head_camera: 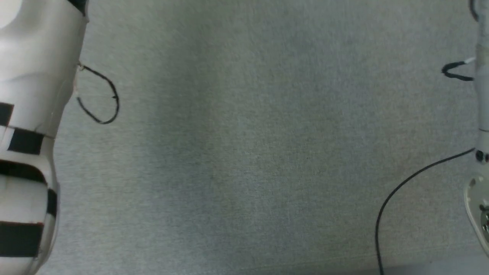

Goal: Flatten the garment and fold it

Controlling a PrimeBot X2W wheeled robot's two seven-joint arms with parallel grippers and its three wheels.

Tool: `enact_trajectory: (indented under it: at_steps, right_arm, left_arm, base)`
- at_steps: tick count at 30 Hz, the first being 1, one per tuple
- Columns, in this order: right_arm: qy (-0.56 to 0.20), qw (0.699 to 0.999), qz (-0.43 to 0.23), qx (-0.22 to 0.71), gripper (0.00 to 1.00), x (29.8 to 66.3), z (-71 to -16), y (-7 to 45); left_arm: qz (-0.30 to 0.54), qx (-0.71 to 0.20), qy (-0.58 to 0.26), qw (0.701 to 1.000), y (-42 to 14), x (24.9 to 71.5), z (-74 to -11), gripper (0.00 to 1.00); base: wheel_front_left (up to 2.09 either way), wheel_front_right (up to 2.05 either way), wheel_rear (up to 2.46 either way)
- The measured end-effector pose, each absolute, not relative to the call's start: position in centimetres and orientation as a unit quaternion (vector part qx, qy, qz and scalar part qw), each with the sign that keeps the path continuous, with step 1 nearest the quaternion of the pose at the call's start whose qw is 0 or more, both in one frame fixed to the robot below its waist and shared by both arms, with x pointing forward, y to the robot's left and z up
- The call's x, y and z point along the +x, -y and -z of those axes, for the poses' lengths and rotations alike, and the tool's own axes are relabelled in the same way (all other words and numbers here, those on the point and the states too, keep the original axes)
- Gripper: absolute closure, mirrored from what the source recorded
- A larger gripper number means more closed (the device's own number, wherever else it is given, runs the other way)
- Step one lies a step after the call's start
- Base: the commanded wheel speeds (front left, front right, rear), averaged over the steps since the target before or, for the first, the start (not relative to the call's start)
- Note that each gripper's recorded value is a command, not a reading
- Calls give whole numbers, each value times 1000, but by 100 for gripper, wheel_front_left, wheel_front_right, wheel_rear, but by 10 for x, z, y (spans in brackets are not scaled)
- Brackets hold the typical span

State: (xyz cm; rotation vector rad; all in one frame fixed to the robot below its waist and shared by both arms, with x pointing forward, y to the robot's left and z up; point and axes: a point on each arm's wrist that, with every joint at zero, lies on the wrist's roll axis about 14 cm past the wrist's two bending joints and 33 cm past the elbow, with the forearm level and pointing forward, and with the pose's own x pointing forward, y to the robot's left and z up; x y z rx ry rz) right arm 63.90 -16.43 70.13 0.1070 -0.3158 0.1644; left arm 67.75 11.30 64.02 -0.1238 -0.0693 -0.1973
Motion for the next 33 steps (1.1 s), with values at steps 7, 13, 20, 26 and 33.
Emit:
enact_trajectory:
  at_steps: [7,13,20,26,33]
  right_arm:
    - [57,994,-82,51,100,666,-596,156]
    - [-18,995,-86,52,100,657,-520,151]
    - [-73,990,-99,62,100,607,-460,143]
    - [-92,987,-113,68,100,550,-442,142]
    - [-73,986,-124,85,100,480,-449,142]
  left_arm:
    - [73,-113,-2,991,-110,701,-551,100]
    - [64,-150,-78,984,-105,687,-469,100]
    - [66,-147,-119,980,-113,647,-433,100]
    - [67,-149,-112,980,-121,598,-436,100]
    - [61,-161,-124,977,-129,515,-426,100]
  base:
    - [0,0,0]
    - [0,0,0]
    - [0,0,0]
    - [0,0,0]
    - [0,0,0]
